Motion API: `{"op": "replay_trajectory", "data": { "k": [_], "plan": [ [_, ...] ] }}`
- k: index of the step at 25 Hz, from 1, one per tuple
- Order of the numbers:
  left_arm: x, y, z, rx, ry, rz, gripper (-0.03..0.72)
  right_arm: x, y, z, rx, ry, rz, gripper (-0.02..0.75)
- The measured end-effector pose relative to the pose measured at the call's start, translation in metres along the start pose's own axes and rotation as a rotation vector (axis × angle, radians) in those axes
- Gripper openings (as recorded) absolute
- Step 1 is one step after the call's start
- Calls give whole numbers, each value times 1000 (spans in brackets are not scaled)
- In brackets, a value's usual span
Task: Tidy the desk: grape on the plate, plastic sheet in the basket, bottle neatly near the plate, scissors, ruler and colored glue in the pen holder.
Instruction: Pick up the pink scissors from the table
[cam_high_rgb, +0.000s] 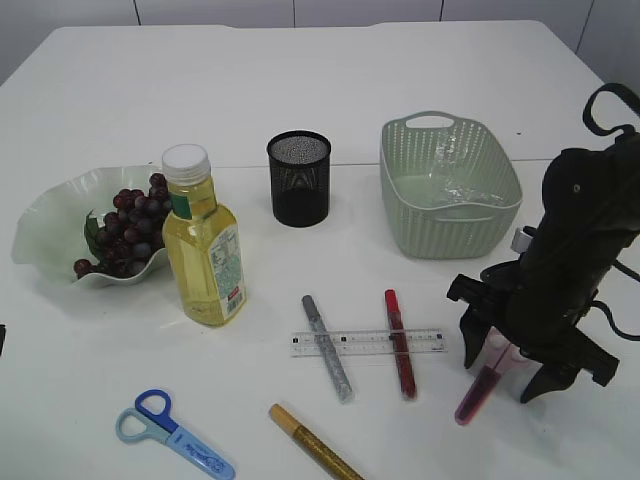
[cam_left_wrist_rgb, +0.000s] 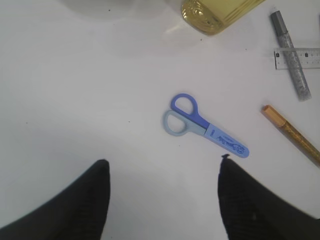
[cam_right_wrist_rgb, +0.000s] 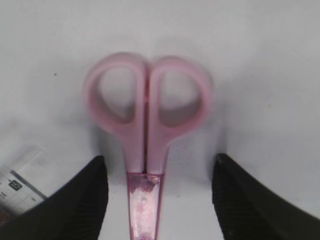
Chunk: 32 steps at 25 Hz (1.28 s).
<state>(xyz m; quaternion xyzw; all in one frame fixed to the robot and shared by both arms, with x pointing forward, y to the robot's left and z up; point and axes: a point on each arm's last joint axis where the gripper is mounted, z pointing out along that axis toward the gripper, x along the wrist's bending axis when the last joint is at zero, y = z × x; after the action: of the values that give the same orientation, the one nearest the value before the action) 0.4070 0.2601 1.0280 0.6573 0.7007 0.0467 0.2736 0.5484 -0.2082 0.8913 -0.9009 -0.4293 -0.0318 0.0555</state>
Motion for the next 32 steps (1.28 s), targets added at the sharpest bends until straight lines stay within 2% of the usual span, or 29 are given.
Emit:
{"op": "replay_trajectory", "data": {
  "k": [3, 9, 11, 29, 32],
  "plan": [
    [0, 0, 0, 0, 0, 0, 496, 0, 0, 0, -1, -1, -1, 440],
    [0, 0, 0, 0, -2, -1, 496, 0, 0, 1, -1, -1, -1, 212],
    [0, 0, 0, 0, -5, -5, 496, 0, 0, 1, -3, 0, -1, 170],
    [-2, 0, 0, 2, -22, -21, 496, -2, -2, -1, 20, -17, -49, 153],
    [-2, 0, 0, 2, -22, -21, 496, -1, -3, -11, 4, 4, -64, 153]
  ]
}}
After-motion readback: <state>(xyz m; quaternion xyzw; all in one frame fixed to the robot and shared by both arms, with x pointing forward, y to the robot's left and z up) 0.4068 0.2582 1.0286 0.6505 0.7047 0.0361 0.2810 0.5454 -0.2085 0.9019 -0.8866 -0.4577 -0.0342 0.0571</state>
